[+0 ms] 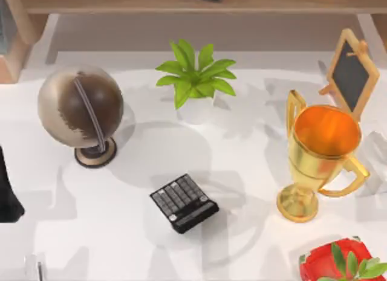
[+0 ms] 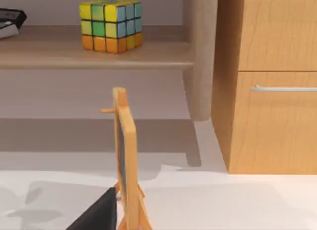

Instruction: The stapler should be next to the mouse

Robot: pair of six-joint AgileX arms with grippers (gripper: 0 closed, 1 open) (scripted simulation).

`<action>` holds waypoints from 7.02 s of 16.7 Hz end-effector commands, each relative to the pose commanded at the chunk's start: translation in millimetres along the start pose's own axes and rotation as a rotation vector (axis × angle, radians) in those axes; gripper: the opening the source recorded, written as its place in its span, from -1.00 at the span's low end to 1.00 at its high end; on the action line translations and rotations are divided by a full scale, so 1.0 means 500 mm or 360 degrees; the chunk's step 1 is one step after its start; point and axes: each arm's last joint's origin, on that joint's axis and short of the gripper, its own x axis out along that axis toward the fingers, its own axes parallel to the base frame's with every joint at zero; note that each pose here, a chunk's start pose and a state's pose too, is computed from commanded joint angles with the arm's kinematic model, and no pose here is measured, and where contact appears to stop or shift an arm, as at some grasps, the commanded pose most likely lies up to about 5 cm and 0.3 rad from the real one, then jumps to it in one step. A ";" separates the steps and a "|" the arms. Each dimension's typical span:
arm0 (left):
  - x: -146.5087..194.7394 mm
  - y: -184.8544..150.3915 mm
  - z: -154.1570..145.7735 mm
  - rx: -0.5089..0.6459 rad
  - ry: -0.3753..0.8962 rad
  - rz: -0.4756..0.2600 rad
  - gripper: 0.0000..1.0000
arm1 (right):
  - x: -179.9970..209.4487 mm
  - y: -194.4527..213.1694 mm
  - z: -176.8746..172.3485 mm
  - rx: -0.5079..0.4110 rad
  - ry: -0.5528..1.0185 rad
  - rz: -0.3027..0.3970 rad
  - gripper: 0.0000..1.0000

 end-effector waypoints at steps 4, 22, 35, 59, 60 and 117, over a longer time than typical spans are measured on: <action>0.001 -0.003 0.005 -0.0040 0.0070 -0.0016 1.00 | 0.000 0.000 0.000 0.0000 0.0000 0.0000 1.00; 0.090 -0.108 0.014 -0.0348 0.2457 0.0333 1.00 | 0.000 0.000 0.000 0.0000 0.0000 0.0000 1.00; 0.095 -0.111 -0.072 -0.0346 0.2472 0.0345 1.00 | 0.000 0.000 0.000 0.0000 0.0000 0.0000 1.00; 0.092 -0.110 -0.085 -0.0341 0.2483 0.0351 -1.00 | 0.000 0.000 0.000 0.0000 0.0000 0.0000 1.00; 0.092 -0.110 -0.085 -0.0341 0.2483 0.0351 -1.00 | 0.000 0.000 0.000 0.0000 0.0000 0.0000 1.00; 0.639 0.303 0.031 0.0192 0.2287 -0.0185 -1.00 | 0.000 0.000 0.000 0.0000 0.0000 0.0000 1.00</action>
